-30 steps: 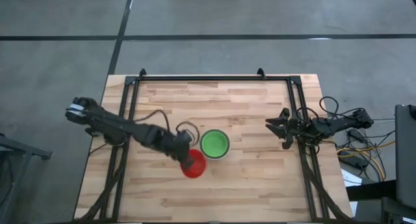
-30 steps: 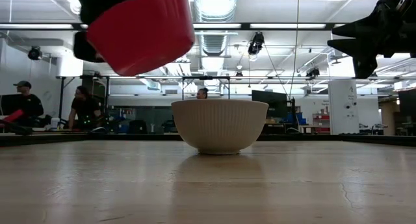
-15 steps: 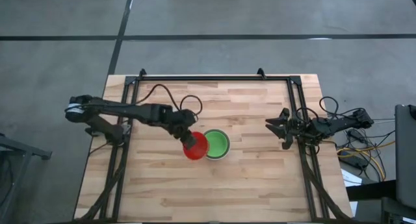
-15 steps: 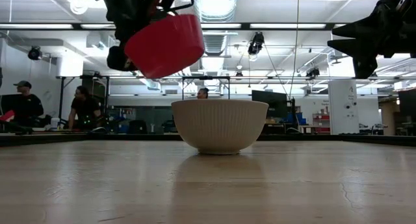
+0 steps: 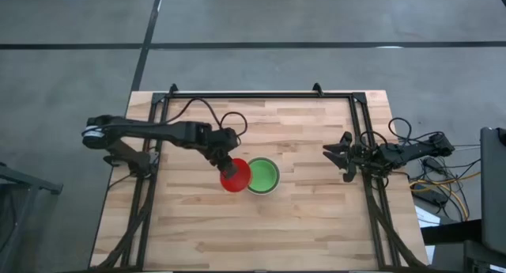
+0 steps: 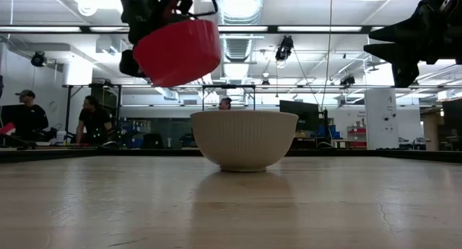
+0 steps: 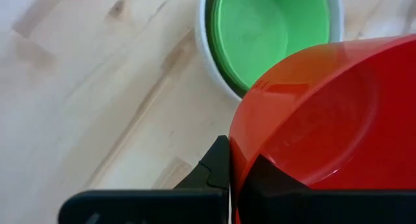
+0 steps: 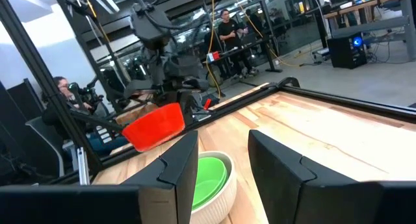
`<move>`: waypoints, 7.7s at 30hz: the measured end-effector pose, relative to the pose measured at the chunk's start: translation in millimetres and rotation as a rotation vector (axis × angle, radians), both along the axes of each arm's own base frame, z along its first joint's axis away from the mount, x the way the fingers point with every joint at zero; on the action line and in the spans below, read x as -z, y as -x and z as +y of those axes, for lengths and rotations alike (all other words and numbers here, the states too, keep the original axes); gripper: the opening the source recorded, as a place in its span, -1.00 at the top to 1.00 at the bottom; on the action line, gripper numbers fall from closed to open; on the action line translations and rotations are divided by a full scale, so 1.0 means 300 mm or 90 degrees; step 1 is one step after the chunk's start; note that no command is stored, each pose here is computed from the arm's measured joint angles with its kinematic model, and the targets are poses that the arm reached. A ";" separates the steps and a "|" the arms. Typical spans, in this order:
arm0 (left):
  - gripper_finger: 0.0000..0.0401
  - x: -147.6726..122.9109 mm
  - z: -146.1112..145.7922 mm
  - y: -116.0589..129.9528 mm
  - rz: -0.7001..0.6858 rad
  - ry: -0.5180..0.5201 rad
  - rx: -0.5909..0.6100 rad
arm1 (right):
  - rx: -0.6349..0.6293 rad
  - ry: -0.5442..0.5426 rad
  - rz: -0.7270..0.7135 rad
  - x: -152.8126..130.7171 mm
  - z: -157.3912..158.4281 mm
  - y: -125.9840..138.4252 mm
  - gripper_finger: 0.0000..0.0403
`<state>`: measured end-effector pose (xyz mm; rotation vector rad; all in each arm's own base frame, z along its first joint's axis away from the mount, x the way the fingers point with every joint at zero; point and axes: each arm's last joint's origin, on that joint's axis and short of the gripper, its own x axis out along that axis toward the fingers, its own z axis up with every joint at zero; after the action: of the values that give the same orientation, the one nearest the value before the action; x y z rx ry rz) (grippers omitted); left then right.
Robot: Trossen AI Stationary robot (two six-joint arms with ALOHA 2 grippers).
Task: Nest bowls inside each other
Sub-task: Stack the red bowl on top of the green bowl, then return to Home Position
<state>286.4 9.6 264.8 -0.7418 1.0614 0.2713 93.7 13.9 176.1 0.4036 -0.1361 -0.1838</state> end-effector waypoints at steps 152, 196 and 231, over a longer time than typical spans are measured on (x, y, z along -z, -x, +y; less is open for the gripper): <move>-0.23 -0.390 -0.032 -0.214 -0.292 -0.261 0.178 | 0.000 0.000 0.000 0.000 0.000 0.000 0.34; -0.23 -0.194 -0.058 0.471 -0.623 -0.351 0.166 | 0.000 0.001 0.003 0.001 0.000 -0.001 0.34; -0.22 0.103 -0.048 0.662 -0.747 -0.337 0.116 | 0.000 0.001 0.003 0.001 0.000 -0.001 0.34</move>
<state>87.9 -4.9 233.9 -0.2137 -0.0820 -0.0663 94.0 14.0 175.8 0.4018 -0.1318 -0.1845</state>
